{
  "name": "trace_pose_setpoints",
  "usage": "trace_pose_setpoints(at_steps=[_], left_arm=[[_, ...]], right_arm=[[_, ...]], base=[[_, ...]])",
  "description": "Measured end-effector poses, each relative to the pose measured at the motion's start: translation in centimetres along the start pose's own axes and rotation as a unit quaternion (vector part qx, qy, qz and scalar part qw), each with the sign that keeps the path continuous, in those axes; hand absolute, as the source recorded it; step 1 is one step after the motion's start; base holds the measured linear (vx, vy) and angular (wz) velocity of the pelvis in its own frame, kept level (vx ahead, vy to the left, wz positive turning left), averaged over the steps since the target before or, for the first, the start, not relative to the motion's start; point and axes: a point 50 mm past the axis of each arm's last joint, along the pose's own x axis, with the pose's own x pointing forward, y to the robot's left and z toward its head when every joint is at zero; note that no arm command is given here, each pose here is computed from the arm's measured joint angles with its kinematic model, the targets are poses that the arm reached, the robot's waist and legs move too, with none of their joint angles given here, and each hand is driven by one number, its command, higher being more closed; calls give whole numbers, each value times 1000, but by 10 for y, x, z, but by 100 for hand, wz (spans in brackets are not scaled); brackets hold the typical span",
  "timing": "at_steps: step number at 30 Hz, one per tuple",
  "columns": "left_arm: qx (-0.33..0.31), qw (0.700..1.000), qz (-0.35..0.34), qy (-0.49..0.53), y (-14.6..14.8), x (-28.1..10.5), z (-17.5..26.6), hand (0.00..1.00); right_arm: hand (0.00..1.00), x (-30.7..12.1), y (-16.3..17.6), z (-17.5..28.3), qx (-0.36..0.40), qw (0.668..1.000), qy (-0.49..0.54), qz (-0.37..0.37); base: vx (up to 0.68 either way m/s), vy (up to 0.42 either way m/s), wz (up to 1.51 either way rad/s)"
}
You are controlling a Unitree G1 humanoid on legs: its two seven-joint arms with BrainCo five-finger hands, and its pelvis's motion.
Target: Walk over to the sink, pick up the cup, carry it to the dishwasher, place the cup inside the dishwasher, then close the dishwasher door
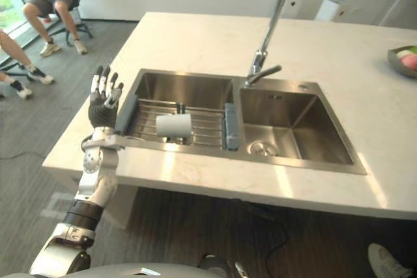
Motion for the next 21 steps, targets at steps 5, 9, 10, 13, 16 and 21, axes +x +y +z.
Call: trace_pose_setpoints(at_steps=[5,9,10,13,16,21], left_arm=[[51,998,-26,-6,-10,2,1,0],[128,988,-60,-57,-28,14,20,0],[142,985,-66,-66,-30,15,23,0],[211,966,-104,-106,-47,24,36,0],[270,945,-132,-129,-63,28,40,0],[334,916,-174,-135,-80,29,39,0]], right_arm=[[0,-3,-8,3,36,999,-13,-12],[0,-1,0,4,22,1000,-11,3],[0,-1,1,5,25,1000,-13,5],[0,0,2,5,22,1000,-12,9],[0,0,2,4,17,1000,-9,7],[0,-4,-7,4,27,999,-20,-5]], base=[[-42,-50,43],[-40,14,-7],[-81,35,-25],[-80,41,-15],[-77,46,-15],[-88,47,-14]])
